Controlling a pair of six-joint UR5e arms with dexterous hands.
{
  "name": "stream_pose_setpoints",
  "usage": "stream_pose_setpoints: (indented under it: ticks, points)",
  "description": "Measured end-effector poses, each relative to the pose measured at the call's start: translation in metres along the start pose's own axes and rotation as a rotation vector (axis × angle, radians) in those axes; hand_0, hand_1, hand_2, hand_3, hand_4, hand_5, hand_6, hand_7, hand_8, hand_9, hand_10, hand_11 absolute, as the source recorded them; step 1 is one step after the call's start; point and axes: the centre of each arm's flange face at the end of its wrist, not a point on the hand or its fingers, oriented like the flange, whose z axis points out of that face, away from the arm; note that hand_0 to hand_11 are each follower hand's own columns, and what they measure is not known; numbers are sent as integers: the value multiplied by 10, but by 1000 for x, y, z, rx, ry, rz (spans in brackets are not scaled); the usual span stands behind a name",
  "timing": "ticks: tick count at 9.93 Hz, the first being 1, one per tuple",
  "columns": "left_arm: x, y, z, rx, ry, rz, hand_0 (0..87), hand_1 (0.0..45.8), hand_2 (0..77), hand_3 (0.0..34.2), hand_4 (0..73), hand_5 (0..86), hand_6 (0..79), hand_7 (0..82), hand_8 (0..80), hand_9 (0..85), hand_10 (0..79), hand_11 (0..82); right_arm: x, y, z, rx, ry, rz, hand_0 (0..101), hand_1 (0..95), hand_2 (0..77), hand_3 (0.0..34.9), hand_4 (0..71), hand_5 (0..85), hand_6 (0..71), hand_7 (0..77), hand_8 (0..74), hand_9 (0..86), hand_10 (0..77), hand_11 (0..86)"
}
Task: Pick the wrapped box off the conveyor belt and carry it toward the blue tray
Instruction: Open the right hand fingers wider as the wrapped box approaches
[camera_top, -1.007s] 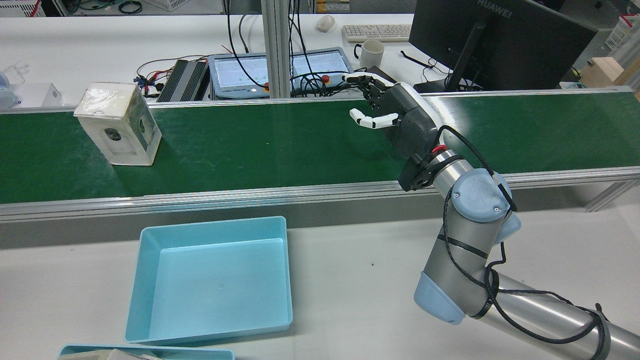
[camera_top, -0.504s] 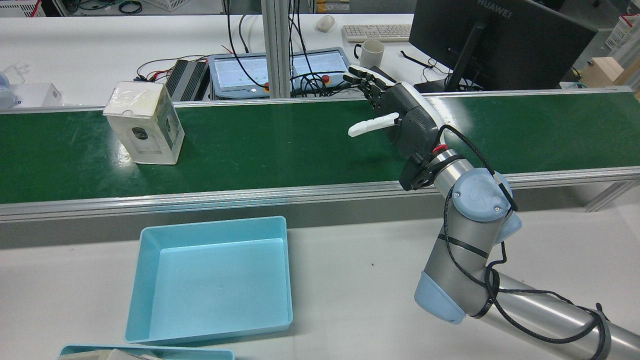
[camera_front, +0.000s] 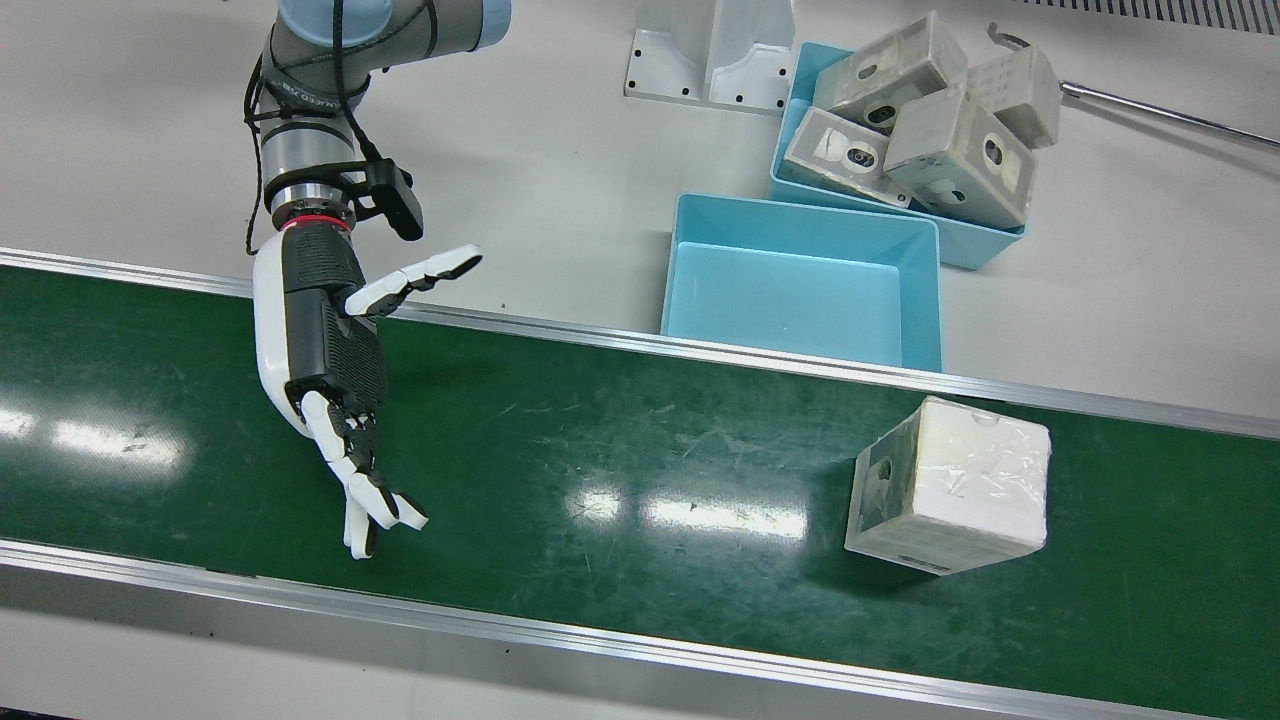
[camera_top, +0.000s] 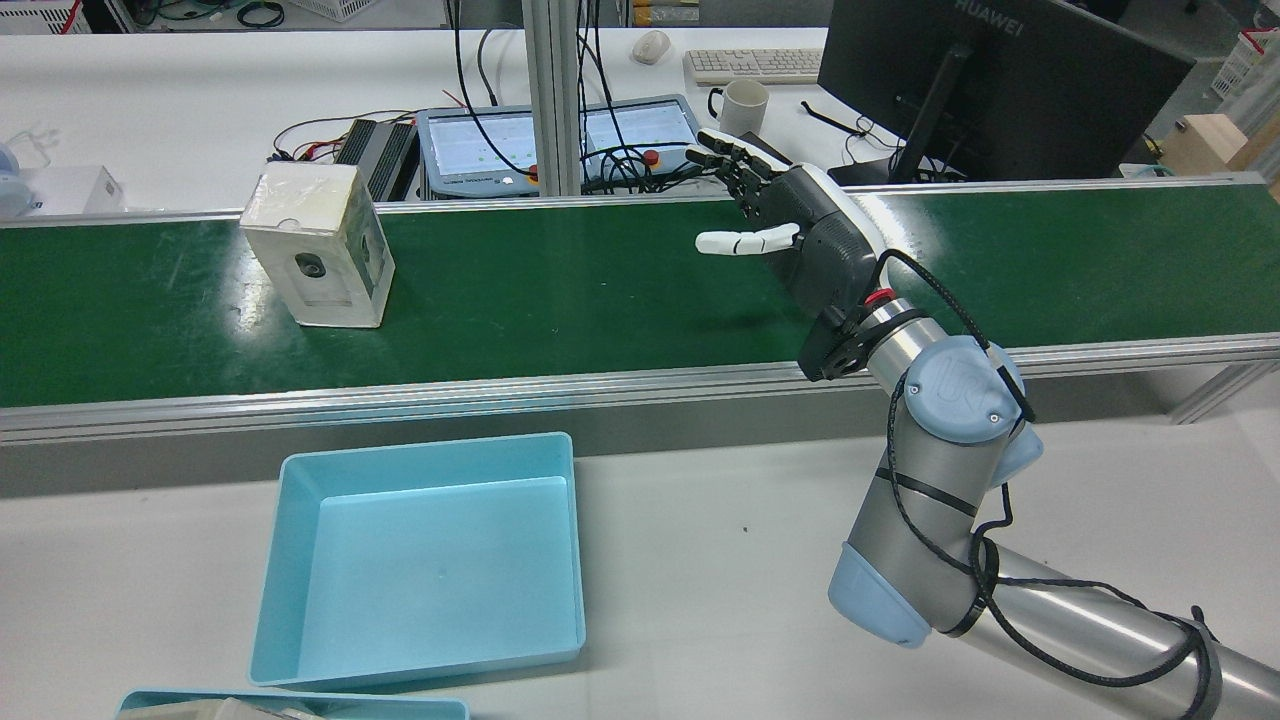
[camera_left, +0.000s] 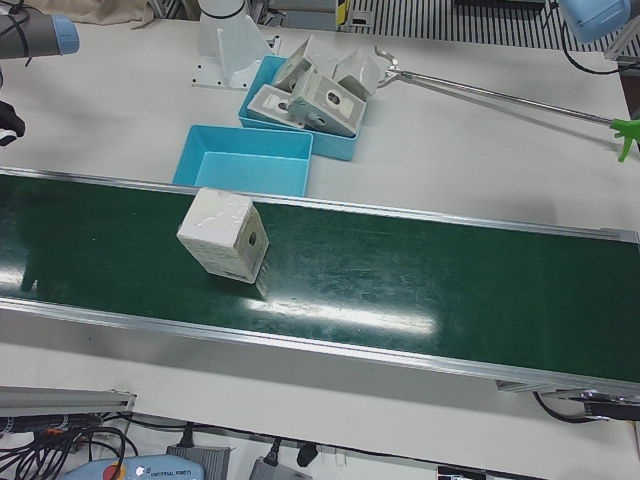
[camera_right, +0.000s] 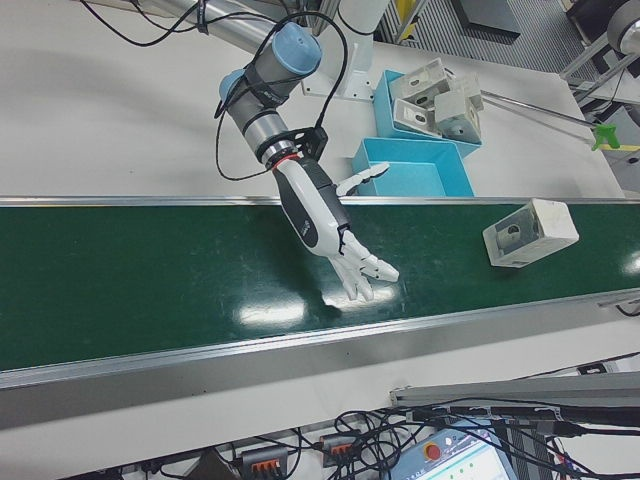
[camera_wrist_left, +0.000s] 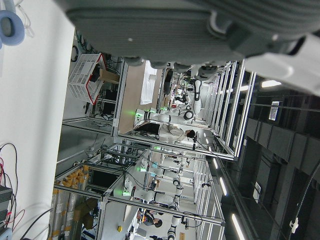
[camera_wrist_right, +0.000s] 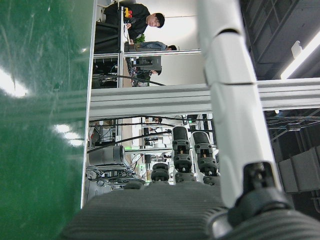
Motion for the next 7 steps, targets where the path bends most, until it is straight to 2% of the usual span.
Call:
stream_pose_setpoints:
  ticks: [1, 2, 3, 4, 5, 6, 7]
  points:
    - [0, 0, 0, 0, 0, 0, 0, 0, 11, 0, 0, 11, 5, 5, 5, 5, 5, 5, 0, 0, 0, 0, 0, 0, 453, 38, 22, 1, 125, 153, 82, 196, 60, 54, 0, 11]
    - [0, 0, 0, 0, 0, 0, 0, 0, 11, 0, 0, 11, 5, 5, 5, 5, 5, 5, 0, 0, 0, 1, 1, -1, 453, 38, 22, 1, 125, 153, 82, 196, 60, 54, 0, 11]
    - [0, 0, 0, 0, 0, 0, 0, 0, 11, 0, 0, 11, 5, 5, 5, 5, 5, 5, 0, 0, 0, 1, 1, -1, 489, 164, 33, 0, 125, 136, 82, 196, 54, 60, 0, 11]
    - [0, 0, 0, 0, 0, 0, 0, 0, 11, 0, 0, 11, 5, 5, 5, 5, 5, 5, 0, 0, 0, 0, 1, -1, 489, 164, 33, 0, 125, 136, 82, 196, 54, 60, 0, 11]
    - [0, 0, 0, 0, 0, 0, 0, 0, 11, 0, 0, 5, 5, 5, 5, 5, 0, 5, 1, 0, 0, 1, 1, 0, 463, 71, 164, 0, 109, 109, 54, 180, 54, 38, 0, 11]
    - [0, 0, 0, 0, 0, 0, 0, 0, 11, 0, 0, 11, 5, 5, 5, 5, 0, 5, 1, 0, 0, 1, 1, 0, 446, 44, 44, 0, 109, 104, 71, 180, 54, 38, 0, 11]
    - [0, 0, 0, 0, 0, 0, 0, 0, 11, 0, 0, 11, 5, 5, 5, 5, 0, 5, 0, 0, 0, 1, 1, 0, 446, 44, 44, 0, 109, 104, 71, 180, 54, 38, 0, 11]
